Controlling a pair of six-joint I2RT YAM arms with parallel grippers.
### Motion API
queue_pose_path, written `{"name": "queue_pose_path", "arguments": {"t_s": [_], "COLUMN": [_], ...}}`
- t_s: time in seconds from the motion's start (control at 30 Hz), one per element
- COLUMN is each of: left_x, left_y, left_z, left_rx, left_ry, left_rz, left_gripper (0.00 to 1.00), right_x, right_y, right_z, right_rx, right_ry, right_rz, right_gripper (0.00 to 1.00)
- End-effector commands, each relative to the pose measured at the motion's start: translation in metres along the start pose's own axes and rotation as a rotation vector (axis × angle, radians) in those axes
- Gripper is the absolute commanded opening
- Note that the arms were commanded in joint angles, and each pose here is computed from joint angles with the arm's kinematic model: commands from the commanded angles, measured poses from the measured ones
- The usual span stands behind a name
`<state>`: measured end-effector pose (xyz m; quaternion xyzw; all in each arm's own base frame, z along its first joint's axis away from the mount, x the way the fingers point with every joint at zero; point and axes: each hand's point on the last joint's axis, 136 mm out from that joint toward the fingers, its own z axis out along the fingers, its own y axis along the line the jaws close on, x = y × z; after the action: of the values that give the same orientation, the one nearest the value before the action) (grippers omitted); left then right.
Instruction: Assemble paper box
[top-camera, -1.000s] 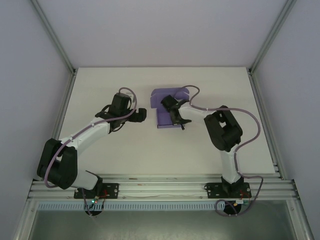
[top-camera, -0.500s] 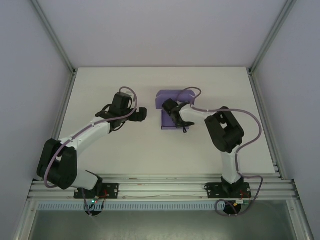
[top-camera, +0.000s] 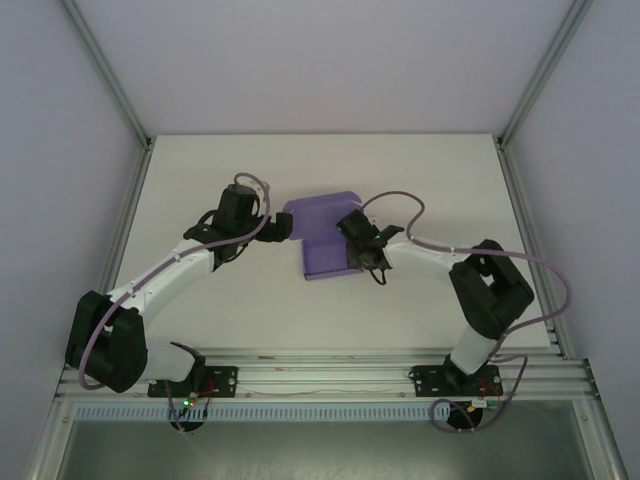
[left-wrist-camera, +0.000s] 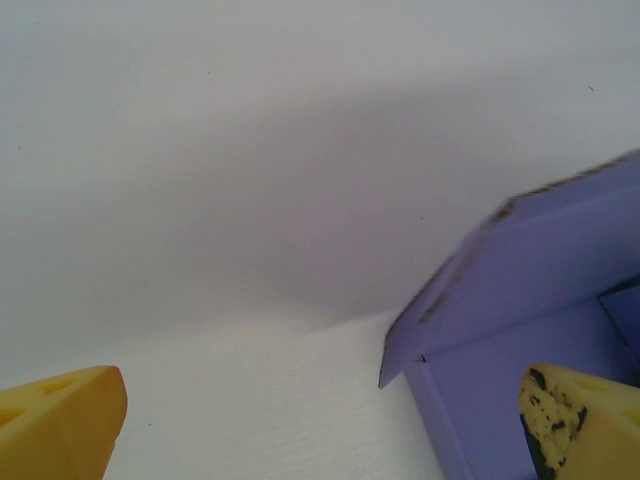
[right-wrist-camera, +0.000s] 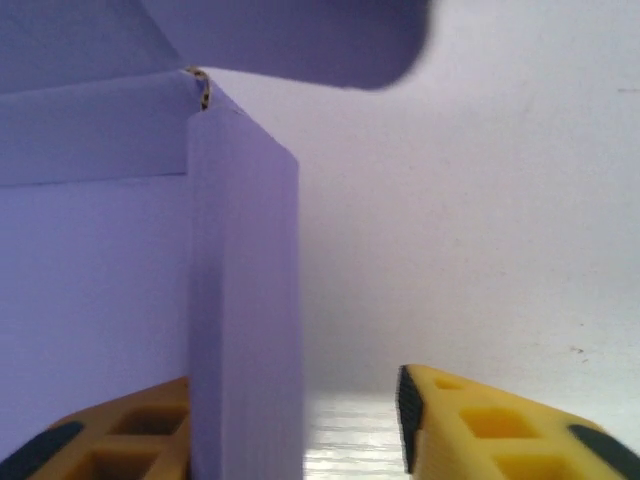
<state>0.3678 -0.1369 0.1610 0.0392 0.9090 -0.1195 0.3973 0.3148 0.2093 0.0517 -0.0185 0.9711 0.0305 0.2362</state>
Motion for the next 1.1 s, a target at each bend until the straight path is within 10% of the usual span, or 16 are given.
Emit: {"name": "queue_pose_path", "arguments": {"t_s": [0.0,0.67,1.07], "left_x": [0.003,0.009,0.022], "left_y": [-0.007,-0.009,0.023], "left_z": [-0.007,0.000,-0.010], "left_rx": [0.030,0.048,-0.096], "left_ry": [-0.006,0.014,-0.009], "left_rz": [0.033,0.069,-0.013], "left_gripper": [1.00,1.00,1.00], "right_x": [-0.028,-0.040,-0.028], "right_y": [0.013,0.004,0.018], "right_z": [-0.018,-0.024,0.021], "right_rx": [-0.087,-0.184,-0.196], "right_ry": [-0.121,-0.181,-0.014], "right_rz": [0.051,0.068,-0.120], "right_gripper": [0.55,0.67,0.46]}}
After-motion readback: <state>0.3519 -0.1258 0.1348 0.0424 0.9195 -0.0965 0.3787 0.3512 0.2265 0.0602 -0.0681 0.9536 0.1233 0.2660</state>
